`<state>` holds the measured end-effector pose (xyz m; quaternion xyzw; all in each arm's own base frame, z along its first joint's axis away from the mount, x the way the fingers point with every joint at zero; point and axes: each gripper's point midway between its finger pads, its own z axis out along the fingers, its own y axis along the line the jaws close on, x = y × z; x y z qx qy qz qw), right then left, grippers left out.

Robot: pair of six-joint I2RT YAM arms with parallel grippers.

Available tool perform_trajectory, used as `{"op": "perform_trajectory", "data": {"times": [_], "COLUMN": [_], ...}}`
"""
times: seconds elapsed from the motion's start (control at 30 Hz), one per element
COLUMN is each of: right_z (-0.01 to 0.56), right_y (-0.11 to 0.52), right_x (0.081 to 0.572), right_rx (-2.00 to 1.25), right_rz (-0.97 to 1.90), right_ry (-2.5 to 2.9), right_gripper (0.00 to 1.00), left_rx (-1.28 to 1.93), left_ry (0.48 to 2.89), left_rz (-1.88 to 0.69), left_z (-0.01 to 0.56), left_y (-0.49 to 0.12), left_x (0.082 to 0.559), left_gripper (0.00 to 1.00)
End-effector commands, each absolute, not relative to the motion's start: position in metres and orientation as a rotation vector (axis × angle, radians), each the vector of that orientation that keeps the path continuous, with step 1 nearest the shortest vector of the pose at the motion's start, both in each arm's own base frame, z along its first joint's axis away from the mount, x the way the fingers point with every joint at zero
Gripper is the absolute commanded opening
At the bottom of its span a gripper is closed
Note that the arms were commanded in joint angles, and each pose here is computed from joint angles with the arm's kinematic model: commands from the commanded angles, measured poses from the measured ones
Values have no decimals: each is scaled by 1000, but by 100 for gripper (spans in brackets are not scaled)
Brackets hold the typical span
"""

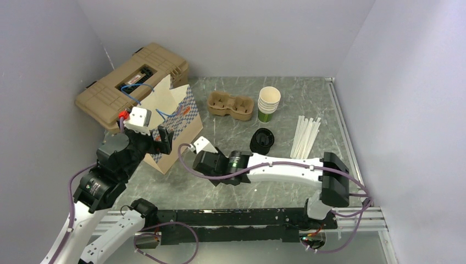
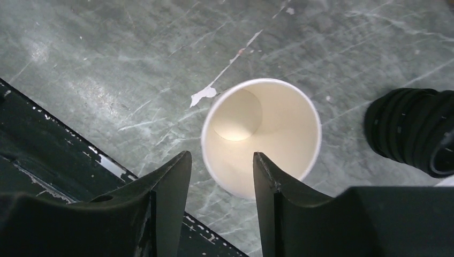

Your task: Pack the takeout coffee

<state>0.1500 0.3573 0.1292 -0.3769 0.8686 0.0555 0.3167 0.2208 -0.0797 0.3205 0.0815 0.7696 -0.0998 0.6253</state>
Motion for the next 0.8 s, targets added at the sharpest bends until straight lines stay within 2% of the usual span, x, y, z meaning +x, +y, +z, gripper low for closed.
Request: {"op": "perform_trajectory", "data": {"times": [0.0,0.2,0.4,0.77], "right_z": [197,247,265,230], "right_y": [348,320,278,223], "right_x": [163,176,202,263], "right_rx": [-835,-724,-606,-328], "right_rz": [196,185,98,61], "right_ry": [2176,2093,2105,2228], "right_gripper": [52,55,55,54], "left_rx": [167,169,169,175], "left_ry": [1758,1763,1763,1764], "left_rz": [-235,-235,-235,-247], "left_z": [323,322,322,322], "left_y": [-81,-81,-81,-83], "left_x": [224,225,225,225], "left_gripper": [99,99,99,100]}}
